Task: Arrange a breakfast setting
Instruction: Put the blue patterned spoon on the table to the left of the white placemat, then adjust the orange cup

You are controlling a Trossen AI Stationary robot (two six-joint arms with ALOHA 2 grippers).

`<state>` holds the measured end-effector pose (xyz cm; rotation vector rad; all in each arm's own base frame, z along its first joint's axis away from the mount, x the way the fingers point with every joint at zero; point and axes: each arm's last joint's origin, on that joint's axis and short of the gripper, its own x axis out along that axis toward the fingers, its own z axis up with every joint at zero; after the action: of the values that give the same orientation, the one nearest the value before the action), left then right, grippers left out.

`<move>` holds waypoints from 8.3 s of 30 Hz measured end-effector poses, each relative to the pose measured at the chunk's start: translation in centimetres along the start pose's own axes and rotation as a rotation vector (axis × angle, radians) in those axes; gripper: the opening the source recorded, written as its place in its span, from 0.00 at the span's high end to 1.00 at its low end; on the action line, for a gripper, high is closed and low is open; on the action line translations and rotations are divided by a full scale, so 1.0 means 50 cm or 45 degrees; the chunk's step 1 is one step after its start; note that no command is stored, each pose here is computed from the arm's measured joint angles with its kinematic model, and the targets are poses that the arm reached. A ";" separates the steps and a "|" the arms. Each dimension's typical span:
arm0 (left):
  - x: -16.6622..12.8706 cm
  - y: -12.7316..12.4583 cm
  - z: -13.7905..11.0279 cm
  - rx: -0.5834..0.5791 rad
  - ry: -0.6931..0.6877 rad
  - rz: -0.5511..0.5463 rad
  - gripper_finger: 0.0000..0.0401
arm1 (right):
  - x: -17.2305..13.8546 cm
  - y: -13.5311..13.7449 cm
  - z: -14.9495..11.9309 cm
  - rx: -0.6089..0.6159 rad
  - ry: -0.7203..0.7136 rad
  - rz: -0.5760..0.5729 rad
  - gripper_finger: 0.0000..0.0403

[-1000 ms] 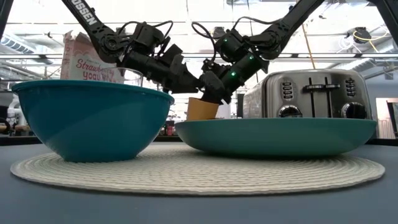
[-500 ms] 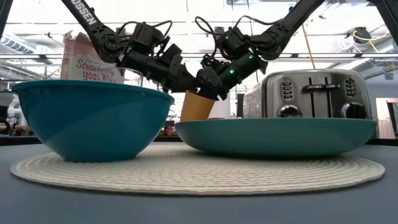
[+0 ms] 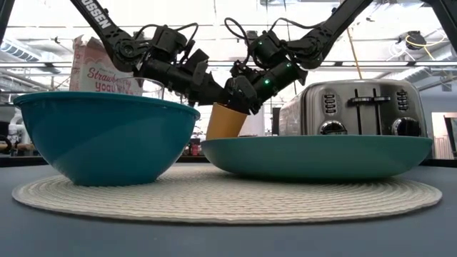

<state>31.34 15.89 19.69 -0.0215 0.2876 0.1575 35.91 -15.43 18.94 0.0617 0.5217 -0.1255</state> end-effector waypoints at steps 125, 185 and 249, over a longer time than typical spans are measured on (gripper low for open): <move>-0.258 -0.097 0.200 -0.310 -0.247 0.066 0.99 | -0.010 -0.037 -0.024 0.034 0.170 -0.351 0.61; -0.387 -0.440 -0.221 -1.992 0.773 0.136 0.99 | -0.002 -0.010 0.030 -0.401 0.035 -0.322 0.65; -0.382 -0.409 -0.279 -2.228 0.784 0.191 0.75 | -0.002 -0.010 0.030 -0.336 0.024 -0.328 0.54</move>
<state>12.57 -7.81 11.70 -1.8121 0.6873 0.5132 36.51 -16.06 20.28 -0.2630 0.5601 -0.3068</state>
